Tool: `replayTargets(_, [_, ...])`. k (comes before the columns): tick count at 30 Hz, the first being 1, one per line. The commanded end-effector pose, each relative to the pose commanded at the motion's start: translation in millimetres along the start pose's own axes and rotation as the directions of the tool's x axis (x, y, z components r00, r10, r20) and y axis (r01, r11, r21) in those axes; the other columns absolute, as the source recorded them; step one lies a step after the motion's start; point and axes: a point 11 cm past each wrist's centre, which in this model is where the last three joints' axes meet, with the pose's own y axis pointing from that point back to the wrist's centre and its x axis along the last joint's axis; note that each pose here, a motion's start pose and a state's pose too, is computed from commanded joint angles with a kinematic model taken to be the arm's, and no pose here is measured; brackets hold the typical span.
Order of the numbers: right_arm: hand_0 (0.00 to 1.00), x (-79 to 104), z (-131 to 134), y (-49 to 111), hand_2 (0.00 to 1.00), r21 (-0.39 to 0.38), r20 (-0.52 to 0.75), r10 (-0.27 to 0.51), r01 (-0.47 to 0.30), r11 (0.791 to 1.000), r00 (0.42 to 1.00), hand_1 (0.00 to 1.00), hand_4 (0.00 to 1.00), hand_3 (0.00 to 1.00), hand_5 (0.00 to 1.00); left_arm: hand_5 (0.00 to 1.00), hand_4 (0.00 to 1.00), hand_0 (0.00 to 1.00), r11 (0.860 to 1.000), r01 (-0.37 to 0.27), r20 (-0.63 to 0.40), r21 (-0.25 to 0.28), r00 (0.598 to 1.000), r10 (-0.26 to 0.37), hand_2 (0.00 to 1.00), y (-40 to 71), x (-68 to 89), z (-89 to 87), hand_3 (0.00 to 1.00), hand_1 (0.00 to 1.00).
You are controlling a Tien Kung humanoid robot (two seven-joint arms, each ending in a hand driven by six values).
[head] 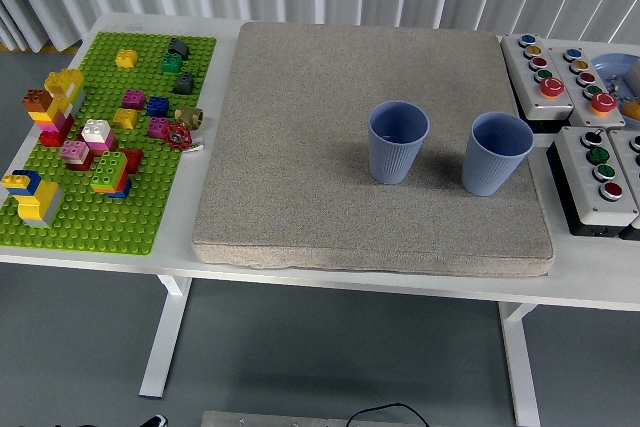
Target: Pick cup pour cup place
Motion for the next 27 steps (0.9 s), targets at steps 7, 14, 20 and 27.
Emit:
replayTargets(7, [0.916,3.3,2,1.2,0.95,-0.013,-0.043,-0.012,0.011,1.0,0.999,0.875,0.73,0.948,0.318,0.998,0.495,0.797,1.0,0.0,0.001,-0.001,1.0,0.0,0.872,-0.1,-0.2,0.0,0.795,0.857])
replayTargets(14, [0.912,9.5,7,5.9,0.94,-0.051,-0.165,-0.066,0.058,0.997,0.984,0.876,0.761,0.943,0.27,0.998,0.495,0.797,1.0,0.001,0.002,-0.002,1.0,0.0,0.871,-0.1,-0.2,0.4,0.795,0.857])
replayTargets(20, [0.911,13.1,4,8.7,0.937,-0.082,-0.307,-0.119,0.098,0.992,0.944,0.873,0.769,0.944,0.251,0.998,0.496,0.797,1.0,0.001,0.001,-0.001,1.0,-0.001,0.871,-0.1,-0.2,-0.2,0.795,0.857])
replayTargets(27, [0.916,14.3,13,20.3,0.938,-0.143,-0.382,-0.196,0.152,0.978,0.903,0.873,0.78,0.951,0.244,0.998,0.496,0.797,1.0,0.0,0.003,0.001,1.0,0.0,0.871,0.0,0.2,-0.5,0.795,0.857])
